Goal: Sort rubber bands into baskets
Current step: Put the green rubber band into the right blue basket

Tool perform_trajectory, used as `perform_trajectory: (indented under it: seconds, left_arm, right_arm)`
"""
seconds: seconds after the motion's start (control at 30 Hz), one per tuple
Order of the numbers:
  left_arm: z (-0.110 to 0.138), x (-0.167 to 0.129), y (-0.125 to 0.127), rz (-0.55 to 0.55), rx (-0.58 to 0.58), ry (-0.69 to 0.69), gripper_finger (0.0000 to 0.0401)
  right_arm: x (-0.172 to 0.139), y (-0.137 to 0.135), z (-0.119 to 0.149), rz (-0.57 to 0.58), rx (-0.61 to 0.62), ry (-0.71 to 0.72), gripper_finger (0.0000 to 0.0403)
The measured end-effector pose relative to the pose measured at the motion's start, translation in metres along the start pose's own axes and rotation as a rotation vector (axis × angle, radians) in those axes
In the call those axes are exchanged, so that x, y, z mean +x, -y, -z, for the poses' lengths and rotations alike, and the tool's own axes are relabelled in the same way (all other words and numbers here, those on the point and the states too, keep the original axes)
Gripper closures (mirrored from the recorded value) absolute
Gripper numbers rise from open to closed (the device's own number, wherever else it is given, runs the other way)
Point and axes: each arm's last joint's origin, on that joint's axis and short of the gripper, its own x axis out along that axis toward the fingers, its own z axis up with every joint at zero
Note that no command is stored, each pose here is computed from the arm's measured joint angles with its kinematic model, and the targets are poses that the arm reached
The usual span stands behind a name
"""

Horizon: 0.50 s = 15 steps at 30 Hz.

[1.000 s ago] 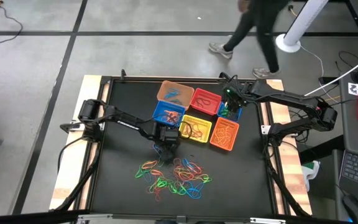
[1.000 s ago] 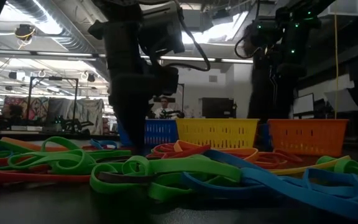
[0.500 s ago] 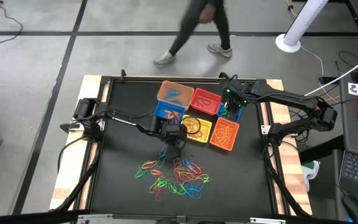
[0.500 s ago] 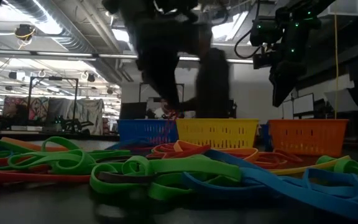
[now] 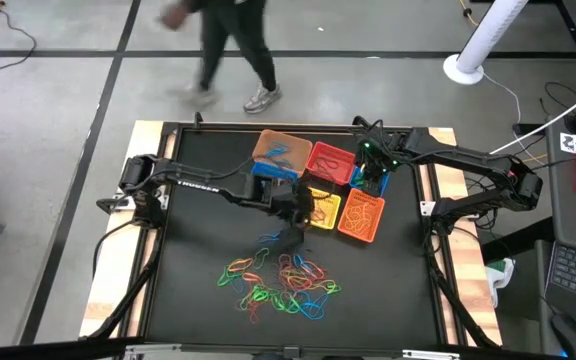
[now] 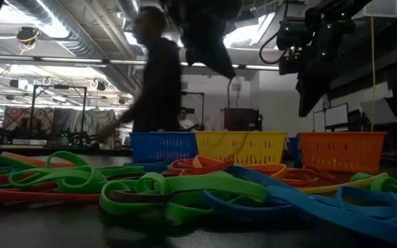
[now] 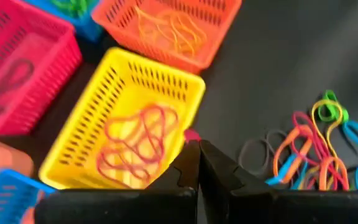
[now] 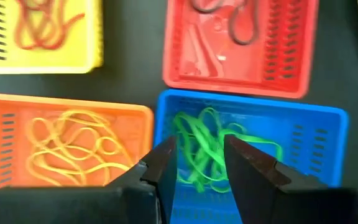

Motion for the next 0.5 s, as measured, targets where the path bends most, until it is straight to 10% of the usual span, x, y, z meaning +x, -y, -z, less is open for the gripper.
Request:
perform_trajectory:
  seconds: [0.5]
  left_arm:
    - [-0.034,-0.018,-0.048,-0.072,-0.002,0.153,0.0400]
  right_arm:
    - [-0.003,-0.012,-0.003,-0.421,0.000,0.100,0.0269]
